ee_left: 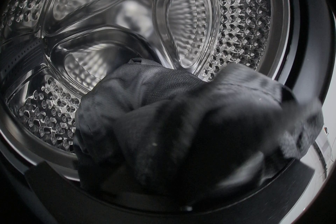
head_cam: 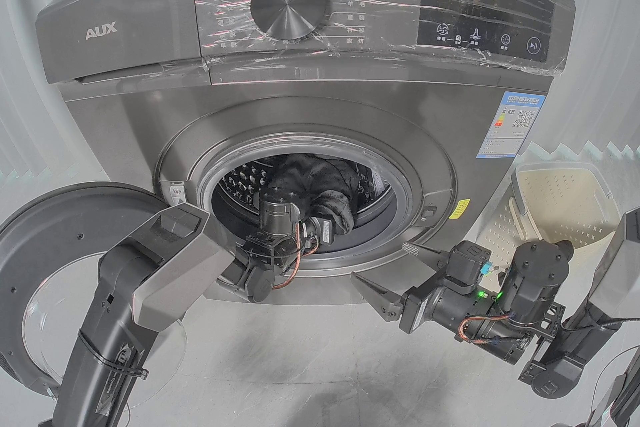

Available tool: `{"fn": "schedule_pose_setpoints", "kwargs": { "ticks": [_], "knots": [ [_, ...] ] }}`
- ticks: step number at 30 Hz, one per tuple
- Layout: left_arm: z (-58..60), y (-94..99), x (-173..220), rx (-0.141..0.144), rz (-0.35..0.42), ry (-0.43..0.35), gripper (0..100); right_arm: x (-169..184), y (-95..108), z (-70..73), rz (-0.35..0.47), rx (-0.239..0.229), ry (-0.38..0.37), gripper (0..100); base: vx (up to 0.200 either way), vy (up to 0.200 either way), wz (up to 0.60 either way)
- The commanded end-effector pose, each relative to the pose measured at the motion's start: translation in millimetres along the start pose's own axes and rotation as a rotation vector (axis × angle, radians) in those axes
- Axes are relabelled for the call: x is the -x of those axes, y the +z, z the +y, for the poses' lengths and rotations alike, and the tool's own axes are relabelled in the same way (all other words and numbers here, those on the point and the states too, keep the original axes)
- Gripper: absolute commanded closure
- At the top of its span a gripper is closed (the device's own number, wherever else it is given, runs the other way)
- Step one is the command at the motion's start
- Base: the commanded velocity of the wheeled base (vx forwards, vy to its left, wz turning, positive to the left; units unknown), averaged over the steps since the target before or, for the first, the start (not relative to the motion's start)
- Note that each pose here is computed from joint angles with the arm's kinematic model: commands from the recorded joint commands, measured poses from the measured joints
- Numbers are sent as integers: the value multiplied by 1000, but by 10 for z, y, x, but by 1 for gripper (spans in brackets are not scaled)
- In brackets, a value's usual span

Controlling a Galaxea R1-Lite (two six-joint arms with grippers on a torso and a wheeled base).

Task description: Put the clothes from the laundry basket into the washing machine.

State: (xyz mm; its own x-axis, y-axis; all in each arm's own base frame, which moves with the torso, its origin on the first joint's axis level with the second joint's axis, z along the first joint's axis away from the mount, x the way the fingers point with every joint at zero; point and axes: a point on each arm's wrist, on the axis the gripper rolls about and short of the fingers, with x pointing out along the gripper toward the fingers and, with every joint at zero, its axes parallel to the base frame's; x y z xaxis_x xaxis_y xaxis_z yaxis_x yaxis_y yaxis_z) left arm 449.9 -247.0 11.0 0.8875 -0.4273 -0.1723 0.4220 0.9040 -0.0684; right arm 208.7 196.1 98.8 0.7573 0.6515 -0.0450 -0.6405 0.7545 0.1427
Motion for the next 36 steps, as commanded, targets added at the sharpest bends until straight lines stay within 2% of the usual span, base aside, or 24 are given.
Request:
{"fn": "schedule_pose_setpoints", "kwargs": {
  "ticks": [1, 2, 3, 4, 5, 6, 8, 15, 18, 21, 32, 33, 34, 36],
  "knots": [
    [-1, 75, -80, 12, -41, 7, 100, -11, 6, 5, -5, 0, 2, 0, 0, 0, 0],
    [-3, 94, -86, 14, -47, 8, 100, -11, 6, 5, -5, 0, 2, 0, 0, 0, 0],
    [28, 223, -124, 21, -94, 20, 100, -11, 6, 5, -5, 0, 2, 0, 0, 0, 0],
    [26, 236, -126, 22, -98, 19, 100, -11, 6, 5, -5, 0, 2, 0, 0, 0, 0],
    [60, 370, -154, 34, -146, 39, 100, -12, 13, 2, -8, -1, 1, 0, 0, 0, 0],
    [74, 410, -161, 37, -161, 45, 100, -12, 13, 6, -8, -1, 3, 0, 0, 0, 0],
    [168, 534, -189, 48, -207, 79, 100, -14, 16, 7, -10, -1, 3, 0, 0, 0, 0],
    [346, 714, -306, 61, -320, 128, 100, -25, 27, 9, -16, -1, 4, 0, 0, 0, 0],
    [429, 667, -343, 73, -323, 149, 100, -23, 31, 9, -17, -1, 4, 0, 0, 0, 0],
    [446, 661, -344, 87, -324, 150, 100, -26, 41, 11, -22, -1, 5, 0, 0, 0, 0],
    [526, 541, -377, 89, -276, 175, 100, -31, 26, 27, -16, -1, 10, 0, 0, 0, 0],
    [517, 539, -377, 90, -275, 174, 0, -31, 26, 27, -16, -1, 8, 0, 0, 0, 0],
    [499, 555, -373, 100, -265, 170, 0, -33, 28, 27, -18, -1, 10, 0, 0, 0, 0],
    [453, 453, -334, 129, -192, 166, 0, -35, 24, 27, -16, -1, 10, 0, 0, 0, 0]
  ]
}}
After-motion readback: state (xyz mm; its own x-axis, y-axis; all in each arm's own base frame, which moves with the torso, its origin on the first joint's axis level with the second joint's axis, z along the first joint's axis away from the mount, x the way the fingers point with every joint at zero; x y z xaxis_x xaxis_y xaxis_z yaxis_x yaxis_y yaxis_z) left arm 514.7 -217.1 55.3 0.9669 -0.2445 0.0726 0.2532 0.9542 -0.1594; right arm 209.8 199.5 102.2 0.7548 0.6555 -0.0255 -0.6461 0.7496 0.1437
